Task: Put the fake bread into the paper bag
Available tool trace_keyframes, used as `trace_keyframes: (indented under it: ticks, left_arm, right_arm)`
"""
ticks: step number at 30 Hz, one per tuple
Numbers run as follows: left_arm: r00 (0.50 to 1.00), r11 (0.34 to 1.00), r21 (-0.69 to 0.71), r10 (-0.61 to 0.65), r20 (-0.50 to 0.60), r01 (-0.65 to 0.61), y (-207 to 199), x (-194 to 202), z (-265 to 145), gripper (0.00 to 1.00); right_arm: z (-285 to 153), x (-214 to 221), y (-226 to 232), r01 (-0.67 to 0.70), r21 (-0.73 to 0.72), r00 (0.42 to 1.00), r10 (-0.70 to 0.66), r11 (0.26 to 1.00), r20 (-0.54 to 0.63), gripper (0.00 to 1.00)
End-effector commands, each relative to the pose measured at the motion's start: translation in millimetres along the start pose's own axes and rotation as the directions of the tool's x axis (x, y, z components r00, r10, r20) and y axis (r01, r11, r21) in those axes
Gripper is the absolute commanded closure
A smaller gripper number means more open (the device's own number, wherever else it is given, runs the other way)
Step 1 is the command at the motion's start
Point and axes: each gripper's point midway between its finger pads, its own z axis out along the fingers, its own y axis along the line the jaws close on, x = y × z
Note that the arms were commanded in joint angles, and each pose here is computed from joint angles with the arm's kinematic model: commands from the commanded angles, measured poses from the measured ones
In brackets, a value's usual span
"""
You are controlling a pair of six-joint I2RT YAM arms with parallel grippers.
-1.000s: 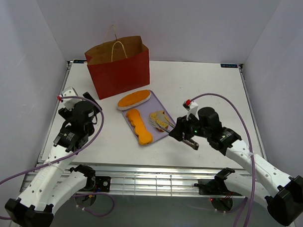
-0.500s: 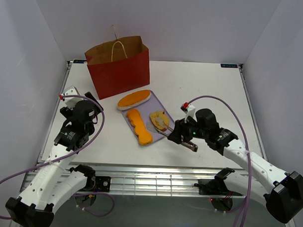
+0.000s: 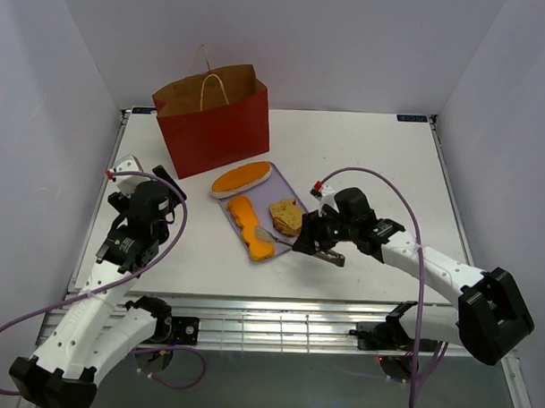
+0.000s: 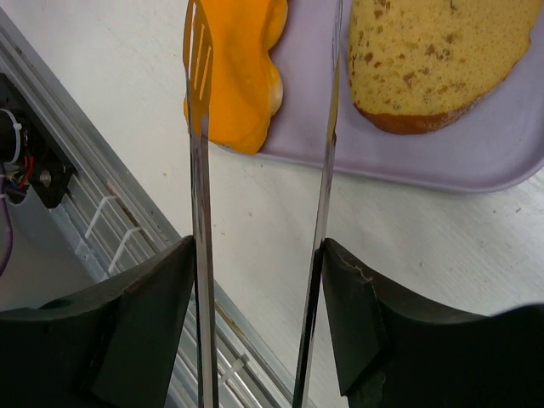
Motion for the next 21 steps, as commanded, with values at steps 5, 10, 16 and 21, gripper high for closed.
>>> trace_keyframes:
  ticks: [5, 10, 16, 21]
  left_arm:
    - [0.999, 0.999, 0.026, -0.035, 0.032, 0.035, -3.8, -13.9, -4.4, 0.02]
    - [0.999, 0.999, 0.032, -0.034, 0.028, 0.033, -4.9, -13.2, -4.6, 0.02]
    - [0.999, 0.999, 0.038, -0.035, 0.028, 0.034, -6.2, -13.6, -4.6, 0.02]
    - [0.999, 0.999, 0.039, -0.035, 0.027, 0.034, -5.8, -13.2, -5.1, 0.02]
  right_arm:
    - [6.5, -55.0, 15.8, 0.083, -0.049, 0.992, -0.078, 0.995, 0.102, 0.34]
    - [17.6, -58.6, 12.7, 0.078, -0.052, 0.994, -0.073, 0.996, 0.082, 0.33]
    - [31.3, -64.5, 8.0, 0.087, -0.049, 0.995, -0.085, 0.995, 0.047, 0.32]
    - [38.9, -70.5, 8.8, 0.091, -0.061, 0.995, -0.089, 0.994, 0.039, 0.32]
